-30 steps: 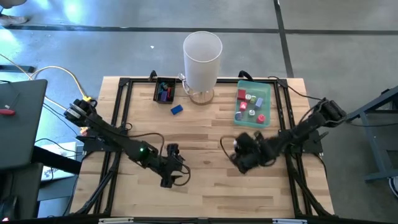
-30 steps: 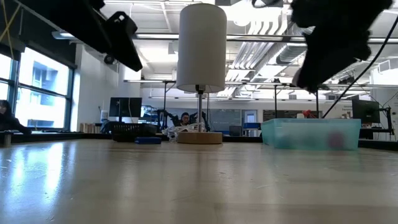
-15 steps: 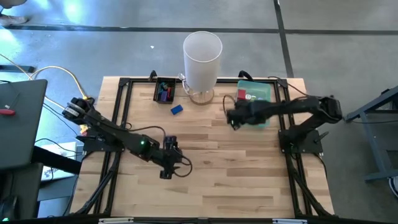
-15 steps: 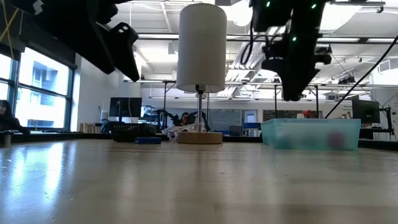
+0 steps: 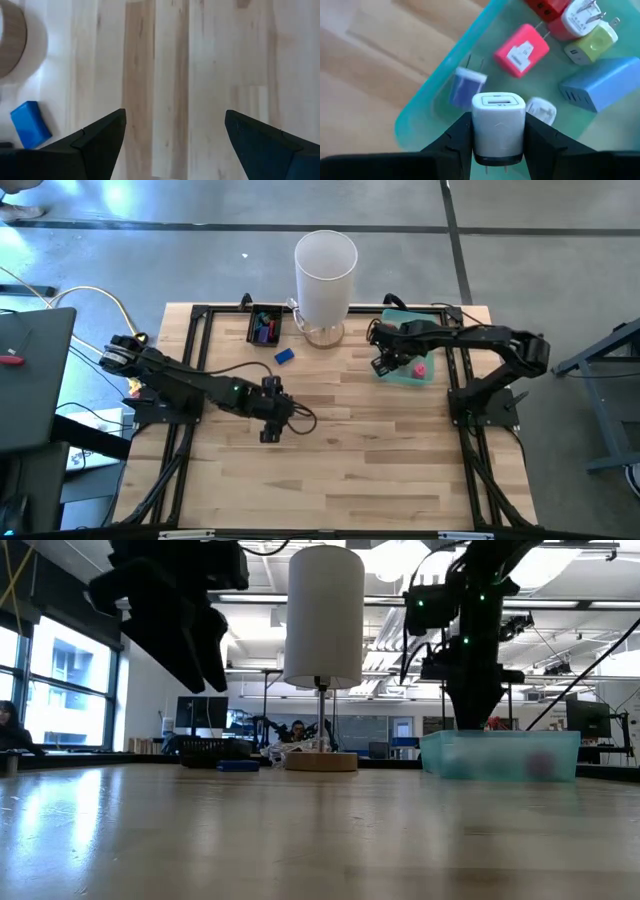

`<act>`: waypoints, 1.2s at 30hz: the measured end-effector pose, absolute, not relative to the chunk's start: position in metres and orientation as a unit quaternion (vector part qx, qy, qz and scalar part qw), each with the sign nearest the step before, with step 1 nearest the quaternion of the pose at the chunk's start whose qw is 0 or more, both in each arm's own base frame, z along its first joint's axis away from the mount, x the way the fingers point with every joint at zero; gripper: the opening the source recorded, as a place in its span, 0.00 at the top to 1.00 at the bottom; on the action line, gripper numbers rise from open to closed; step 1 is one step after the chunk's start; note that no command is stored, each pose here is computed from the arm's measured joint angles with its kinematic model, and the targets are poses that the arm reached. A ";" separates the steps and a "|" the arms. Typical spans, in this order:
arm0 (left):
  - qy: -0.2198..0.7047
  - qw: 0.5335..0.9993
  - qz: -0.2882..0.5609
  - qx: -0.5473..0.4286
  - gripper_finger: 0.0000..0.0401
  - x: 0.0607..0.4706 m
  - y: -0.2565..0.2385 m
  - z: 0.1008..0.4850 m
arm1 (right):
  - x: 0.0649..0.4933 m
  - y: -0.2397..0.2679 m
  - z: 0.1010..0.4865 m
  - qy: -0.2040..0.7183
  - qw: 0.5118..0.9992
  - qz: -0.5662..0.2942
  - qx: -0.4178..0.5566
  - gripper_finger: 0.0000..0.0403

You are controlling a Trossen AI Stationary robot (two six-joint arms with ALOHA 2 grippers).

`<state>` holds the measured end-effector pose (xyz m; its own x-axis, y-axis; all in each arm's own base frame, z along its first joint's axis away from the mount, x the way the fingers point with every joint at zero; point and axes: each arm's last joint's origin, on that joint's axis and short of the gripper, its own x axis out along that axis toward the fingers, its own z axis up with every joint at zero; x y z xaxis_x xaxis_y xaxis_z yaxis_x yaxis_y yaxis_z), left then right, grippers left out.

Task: Pick & Place Office items
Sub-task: Put the white adapter into the green bin, then put the blue digital clock into the black bin

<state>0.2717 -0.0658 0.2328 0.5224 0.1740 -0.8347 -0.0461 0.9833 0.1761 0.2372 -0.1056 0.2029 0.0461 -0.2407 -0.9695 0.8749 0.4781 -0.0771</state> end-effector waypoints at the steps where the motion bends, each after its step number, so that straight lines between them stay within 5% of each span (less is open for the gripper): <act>1: 0.485 0.869 0.063 0.068 0.17 0.272 -0.064 0.233 | 0.236 -0.107 0.201 0.546 0.662 -0.421 0.293 0.70; 15: 0.510 0.858 0.063 0.019 0.17 0.267 -0.051 0.235 | 0.221 -0.116 0.162 0.526 0.675 -0.403 0.322 0.70; 26: 0.484 0.873 0.056 0.012 0.17 0.258 -0.055 0.249 | 0.223 -0.119 0.163 0.528 0.695 -0.388 0.297 0.19; 36: 0.490 0.868 0.065 -0.052 0.17 0.260 -0.052 0.247 | 0.218 -0.114 0.191 0.460 0.717 -0.494 0.173 0.07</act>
